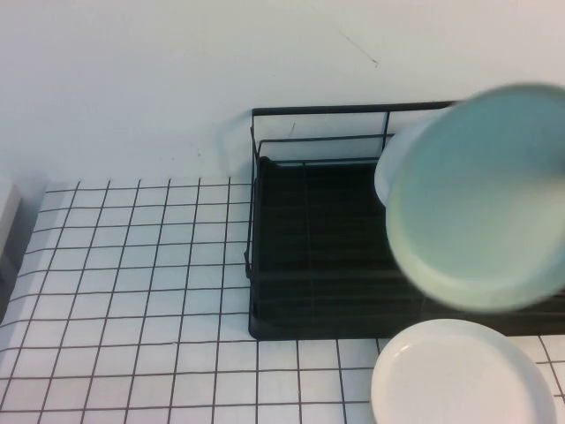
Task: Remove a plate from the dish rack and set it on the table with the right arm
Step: Place the plate from the table
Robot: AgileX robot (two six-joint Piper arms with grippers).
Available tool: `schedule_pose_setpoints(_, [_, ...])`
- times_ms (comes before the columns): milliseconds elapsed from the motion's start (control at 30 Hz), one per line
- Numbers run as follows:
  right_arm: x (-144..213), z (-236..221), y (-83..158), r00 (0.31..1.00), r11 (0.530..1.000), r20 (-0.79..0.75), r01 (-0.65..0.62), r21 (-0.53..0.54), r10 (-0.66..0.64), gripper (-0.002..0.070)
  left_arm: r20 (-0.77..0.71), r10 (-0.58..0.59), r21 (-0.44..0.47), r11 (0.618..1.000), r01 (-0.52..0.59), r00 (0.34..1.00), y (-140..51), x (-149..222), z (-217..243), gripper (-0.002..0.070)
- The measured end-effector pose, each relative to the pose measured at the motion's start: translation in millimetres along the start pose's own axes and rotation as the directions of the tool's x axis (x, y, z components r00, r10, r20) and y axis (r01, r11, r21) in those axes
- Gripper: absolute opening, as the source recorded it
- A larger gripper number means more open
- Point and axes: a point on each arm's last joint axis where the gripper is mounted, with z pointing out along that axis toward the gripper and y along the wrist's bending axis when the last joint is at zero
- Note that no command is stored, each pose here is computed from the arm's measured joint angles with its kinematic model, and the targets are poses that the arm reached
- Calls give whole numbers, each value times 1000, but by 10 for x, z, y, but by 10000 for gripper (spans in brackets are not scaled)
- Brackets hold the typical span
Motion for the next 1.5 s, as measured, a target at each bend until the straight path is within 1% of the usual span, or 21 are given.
schedule_pose_setpoints(67, [118,16,101,991,992,-119,-69,-102,56,29,0,0,0,1000,0,1000,0,0,0,-3])
schedule_pose_setpoints(167, [301,147,195,966,973,-227,-160,-166,120,29,0,0,0,1000,0,1000,0,0,0,-3])
schedule_pose_setpoints(267, [577,373,309,924,946,-341,-250,-206,171,28,0,0,0,1000,0,1000,0,0,0,-3])
schedule_pose_setpoints(367, [823,603,390,898,932,-386,-304,-195,212,28,0,0,0,1000,0,1000,0,0,0,-3])
schedule_pose_setpoints(467, [971,771,429,889,925,-378,-340,-167,259,28,0,0,0,1000,0,1000,0,0,0,-3])
schedule_pose_setpoints(633, [1022,977,413,876,907,-370,-390,-162,310,27,0,5,0,1000,-5,1000,0,0,0,-3])
schedule_pose_setpoints(833, [1111,1216,390,838,886,-443,-428,-176,317,28,0,3,0,1000,-3,1000,0,0,0,-3])
schedule_pose_setpoints(933, [1149,1318,375,824,880,-467,-441,-176,320,39,0,3,0,1000,-3,1000,0,0,0,-3])
schedule_pose_setpoints(1067, [1159,1373,356,823,881,-464,-443,-166,327,83,0,3,0,1000,-3,1000,0,0,0,-3])
schedule_pose_setpoints(1300, [1149,1384,339,830,885,-446,-440,-154,335,214,0,3,0,1000,-3,1000,0,0,0,-3])
schedule_pose_setpoints(1500, [1119,1344,316,839,891,-412,-437,-124,354,238,0,3,0,1000,-3,1000,0,0,0,-3])
